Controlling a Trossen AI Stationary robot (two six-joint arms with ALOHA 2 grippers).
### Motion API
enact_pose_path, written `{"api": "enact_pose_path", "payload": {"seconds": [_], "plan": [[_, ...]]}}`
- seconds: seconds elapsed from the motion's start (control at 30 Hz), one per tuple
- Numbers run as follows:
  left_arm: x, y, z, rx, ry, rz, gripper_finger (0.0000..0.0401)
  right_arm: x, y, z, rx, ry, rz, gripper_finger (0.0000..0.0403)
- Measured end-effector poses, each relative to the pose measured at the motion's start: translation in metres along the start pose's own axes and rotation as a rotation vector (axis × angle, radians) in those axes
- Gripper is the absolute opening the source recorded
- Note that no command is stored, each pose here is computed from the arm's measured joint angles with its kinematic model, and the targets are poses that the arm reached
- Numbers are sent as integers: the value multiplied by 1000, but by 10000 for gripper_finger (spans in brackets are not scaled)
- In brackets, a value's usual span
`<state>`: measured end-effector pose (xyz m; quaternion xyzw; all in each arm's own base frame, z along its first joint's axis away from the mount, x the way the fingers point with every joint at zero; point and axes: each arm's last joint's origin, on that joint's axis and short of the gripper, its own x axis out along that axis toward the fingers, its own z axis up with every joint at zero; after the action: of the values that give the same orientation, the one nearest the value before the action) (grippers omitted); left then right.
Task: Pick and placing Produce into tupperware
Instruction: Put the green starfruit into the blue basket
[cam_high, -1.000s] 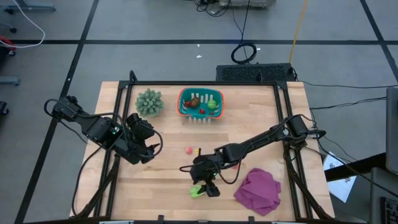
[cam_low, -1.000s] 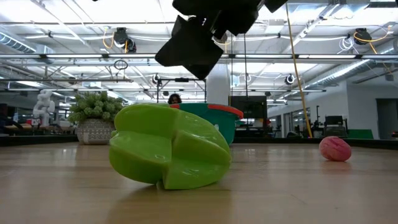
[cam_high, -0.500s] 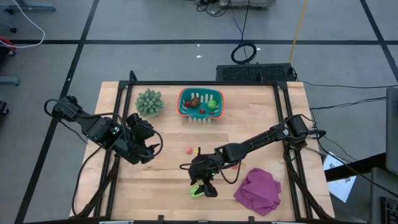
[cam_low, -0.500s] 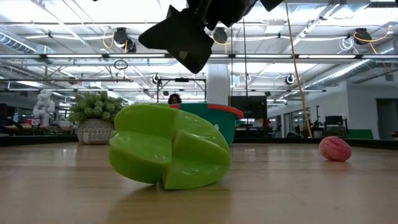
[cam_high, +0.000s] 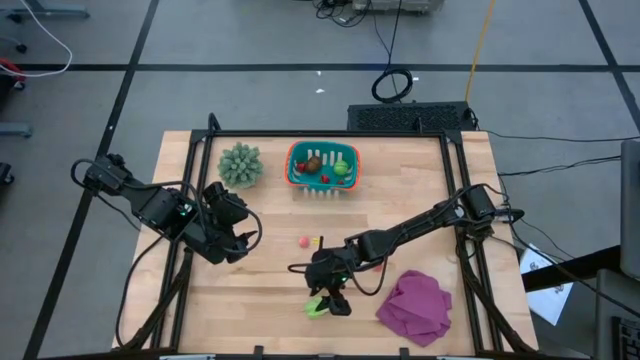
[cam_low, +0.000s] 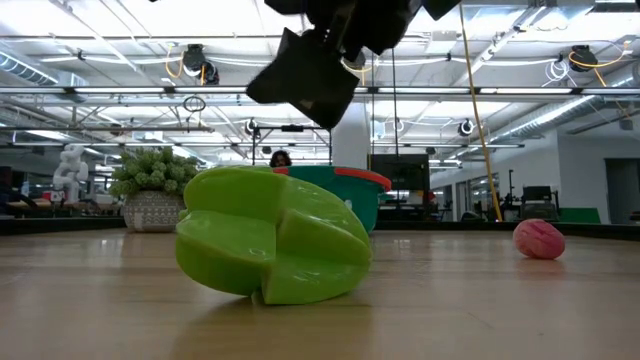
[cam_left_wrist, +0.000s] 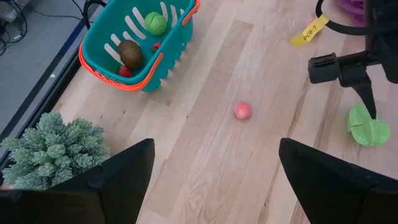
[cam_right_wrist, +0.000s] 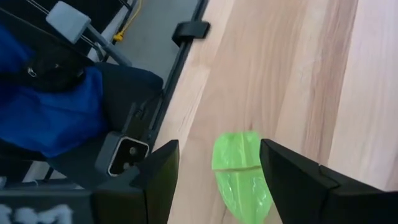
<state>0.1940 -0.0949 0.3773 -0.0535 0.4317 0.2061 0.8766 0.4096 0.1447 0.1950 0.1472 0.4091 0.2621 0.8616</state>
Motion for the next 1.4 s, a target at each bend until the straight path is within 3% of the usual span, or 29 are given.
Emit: {"api": "enact_pose_path", "payload": {"seconds": [0.2,0.47,0.97,1.2,1.4], "plan": [[0,0,0,0,0,0,349,0,-2,-2,7,6,-48,221],[0,0,0,-1,0,0,349,-2,-9,-11,20,65,-233,246],[0,0,0,-2,0,0,349,11,22,-17,19,47,-176,252],[0,0,0,-6,-3,-4,349,36,8,-30,32,80,-184,252],[0,-1,1,-7,-8,-12,349,39,6,-30,31,80,-185,252]]}}
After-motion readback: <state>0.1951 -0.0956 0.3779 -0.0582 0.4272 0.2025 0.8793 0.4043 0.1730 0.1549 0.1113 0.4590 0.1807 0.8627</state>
